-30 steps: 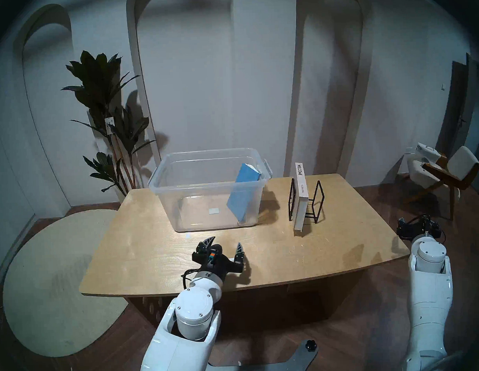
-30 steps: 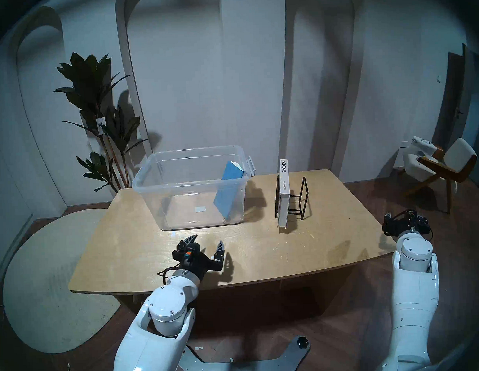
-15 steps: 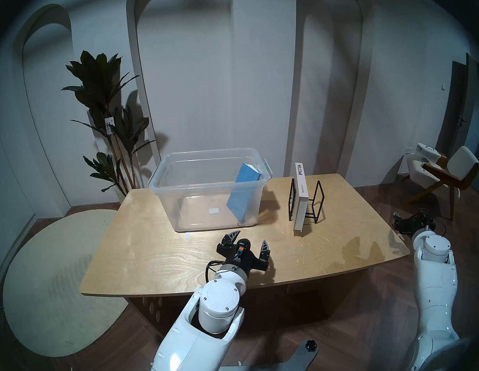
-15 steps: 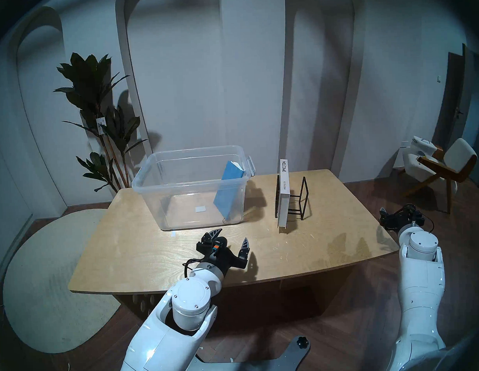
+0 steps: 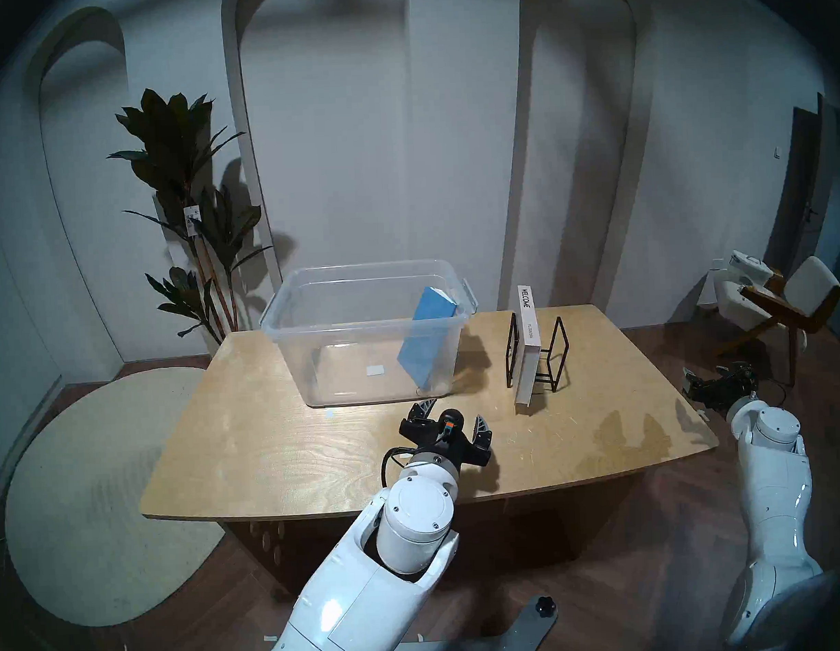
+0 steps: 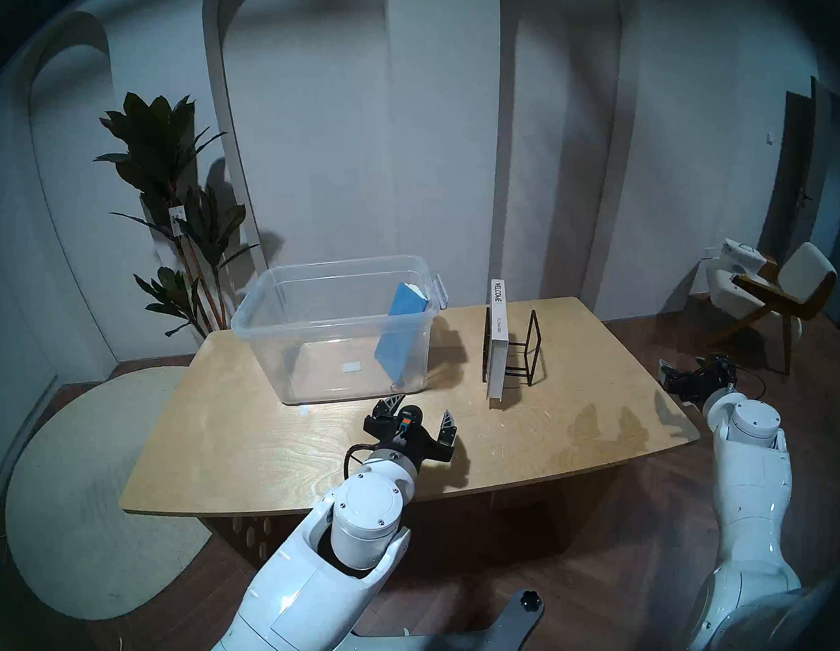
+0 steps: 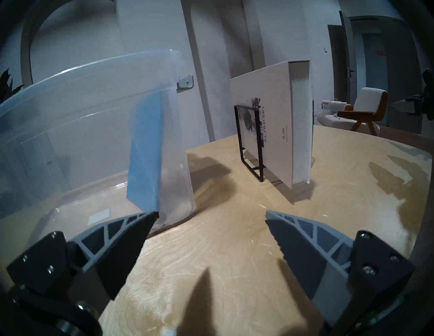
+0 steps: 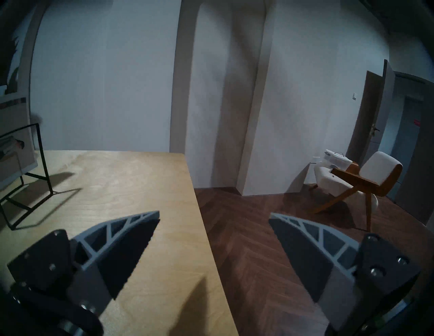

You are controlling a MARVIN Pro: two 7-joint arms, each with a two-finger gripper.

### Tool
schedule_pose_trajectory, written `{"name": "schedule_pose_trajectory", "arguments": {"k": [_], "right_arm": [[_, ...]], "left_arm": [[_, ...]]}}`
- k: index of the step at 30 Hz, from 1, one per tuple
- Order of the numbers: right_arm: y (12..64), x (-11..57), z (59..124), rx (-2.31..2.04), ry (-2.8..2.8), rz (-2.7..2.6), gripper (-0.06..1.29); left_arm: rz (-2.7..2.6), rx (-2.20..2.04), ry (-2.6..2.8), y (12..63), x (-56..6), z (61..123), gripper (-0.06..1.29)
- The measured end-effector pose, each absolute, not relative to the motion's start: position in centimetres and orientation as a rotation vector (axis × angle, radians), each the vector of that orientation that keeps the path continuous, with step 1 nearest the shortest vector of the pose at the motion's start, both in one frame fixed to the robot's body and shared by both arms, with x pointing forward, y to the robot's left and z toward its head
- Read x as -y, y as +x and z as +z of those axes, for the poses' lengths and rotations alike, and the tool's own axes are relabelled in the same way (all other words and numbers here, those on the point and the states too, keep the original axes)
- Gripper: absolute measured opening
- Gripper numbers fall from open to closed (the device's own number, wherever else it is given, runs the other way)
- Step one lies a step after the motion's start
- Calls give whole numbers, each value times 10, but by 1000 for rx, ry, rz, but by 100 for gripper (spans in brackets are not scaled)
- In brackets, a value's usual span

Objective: Pack the books into the storage box

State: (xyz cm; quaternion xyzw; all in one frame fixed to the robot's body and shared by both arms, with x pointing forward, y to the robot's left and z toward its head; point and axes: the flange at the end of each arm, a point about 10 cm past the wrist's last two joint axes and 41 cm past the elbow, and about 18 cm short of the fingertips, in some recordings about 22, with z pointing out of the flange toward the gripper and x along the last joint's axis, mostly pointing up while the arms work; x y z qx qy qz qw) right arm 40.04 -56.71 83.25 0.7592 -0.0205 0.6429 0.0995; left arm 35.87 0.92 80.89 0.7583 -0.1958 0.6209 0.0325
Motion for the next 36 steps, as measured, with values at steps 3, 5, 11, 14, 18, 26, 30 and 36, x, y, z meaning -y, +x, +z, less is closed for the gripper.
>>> {"name": "schedule_pose_trajectory", "arguments": {"k": [3, 5, 11, 14, 18, 26, 30, 36], "right_arm": [[399, 572, 844, 25, 2213, 1962, 125], [398, 575, 849, -3, 2190, 2002, 125], [394, 580, 851, -55, 2160, 2063, 125], [392, 582, 846, -78, 2155, 2092, 125], [391, 583, 843, -96, 2149, 2114, 125], [392, 586, 841, -131, 2130, 2157, 125], [392, 587, 841, -144, 2121, 2172, 125], [393, 588, 843, -166, 2104, 2193, 125]], "left_arm": [[1923, 585, 2345, 361, -3, 812, 123], [1928, 567, 2356, 362, 1, 813, 123], [1901, 506, 2377, 363, 13, 810, 123], [1855, 448, 2370, 360, 23, 812, 123], [1822, 400, 2356, 355, 32, 814, 123], [1756, 242, 2284, 352, 46, 825, 123], [1753, 182, 2232, 353, 50, 831, 123], [1772, 106, 2143, 360, 56, 839, 123]]}}
